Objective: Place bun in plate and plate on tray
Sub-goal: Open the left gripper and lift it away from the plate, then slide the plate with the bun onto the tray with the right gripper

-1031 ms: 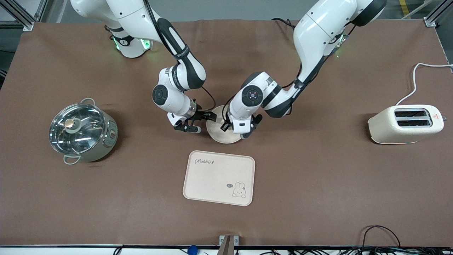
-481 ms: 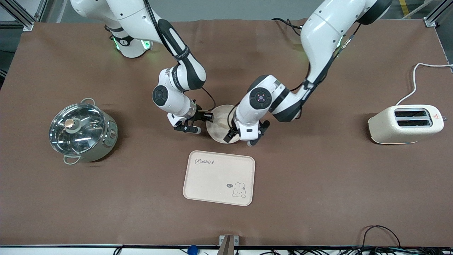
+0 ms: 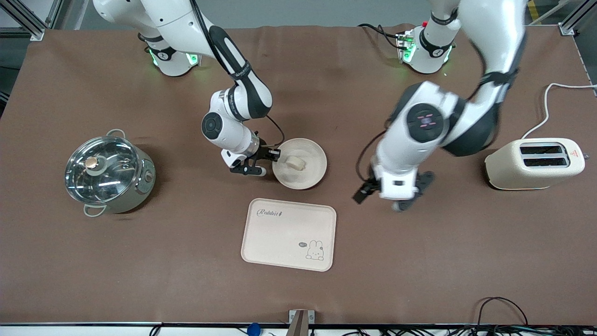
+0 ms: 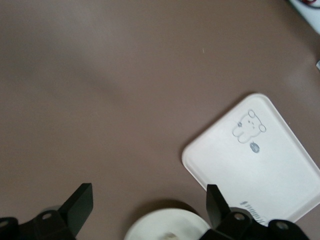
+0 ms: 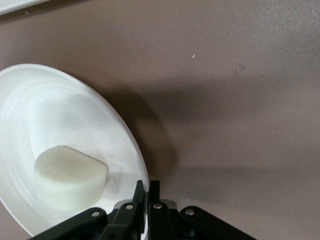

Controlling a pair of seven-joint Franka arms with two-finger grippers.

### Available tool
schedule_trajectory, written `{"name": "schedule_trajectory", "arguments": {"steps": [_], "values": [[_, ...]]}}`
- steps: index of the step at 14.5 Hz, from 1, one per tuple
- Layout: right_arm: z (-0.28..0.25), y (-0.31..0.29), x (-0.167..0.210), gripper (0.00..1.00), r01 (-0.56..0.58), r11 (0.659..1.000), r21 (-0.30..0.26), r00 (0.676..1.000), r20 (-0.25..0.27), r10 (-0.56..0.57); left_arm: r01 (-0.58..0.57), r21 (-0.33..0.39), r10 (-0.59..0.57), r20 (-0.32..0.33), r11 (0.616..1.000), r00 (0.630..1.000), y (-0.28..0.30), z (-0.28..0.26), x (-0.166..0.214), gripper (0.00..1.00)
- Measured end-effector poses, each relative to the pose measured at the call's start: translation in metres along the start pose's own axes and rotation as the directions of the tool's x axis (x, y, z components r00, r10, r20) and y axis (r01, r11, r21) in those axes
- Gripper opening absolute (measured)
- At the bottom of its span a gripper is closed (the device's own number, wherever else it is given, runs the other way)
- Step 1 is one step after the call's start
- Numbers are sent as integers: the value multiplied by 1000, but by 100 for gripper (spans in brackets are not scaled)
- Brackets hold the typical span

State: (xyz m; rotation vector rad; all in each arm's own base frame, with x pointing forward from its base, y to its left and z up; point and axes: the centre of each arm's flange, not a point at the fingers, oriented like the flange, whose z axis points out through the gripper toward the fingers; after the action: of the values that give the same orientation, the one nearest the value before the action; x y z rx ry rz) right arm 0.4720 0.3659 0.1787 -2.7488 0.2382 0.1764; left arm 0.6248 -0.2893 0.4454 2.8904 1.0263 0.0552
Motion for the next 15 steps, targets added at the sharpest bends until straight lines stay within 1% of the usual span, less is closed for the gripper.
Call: {"name": "schedule_trajectory", "arguments": {"steps": [2,4,6,8,9,11,13,15], "values": [[-3,-3,1,4,7,1000,5,1000,-4,-7,-97,29,97,-21,995,995,-33,-41,33,100],[-14,-12,2,4,16,1000,24,1000,-15,-16,-205,74,207,-22,976,978,-67,-79,55,100],[-32,-23,7,4,19,998,53,999,-34,-17,-325,114,329,-11,939,944,-101,-116,69,100],[-54,-30,23,4,12,996,90,998,-68,-6,-414,148,418,6,898,909,-132,-151,75,100],[-62,-32,34,4,4,994,105,997,-83,5,-449,159,453,13,879,891,-144,-164,76,100],[-72,-28,68,4,-43,990,132,992,-108,58,-515,173,520,16,840,854,-160,-186,73,100],[-71,-20,104,4,-80,986,146,991,-90,94,-564,179,570,22,806,822,-176,-199,70,100],[-68,-15,135,4,-92,984,154,993,-53,101,-599,156,602,35,785,798,-197,-206,73,100]]}}
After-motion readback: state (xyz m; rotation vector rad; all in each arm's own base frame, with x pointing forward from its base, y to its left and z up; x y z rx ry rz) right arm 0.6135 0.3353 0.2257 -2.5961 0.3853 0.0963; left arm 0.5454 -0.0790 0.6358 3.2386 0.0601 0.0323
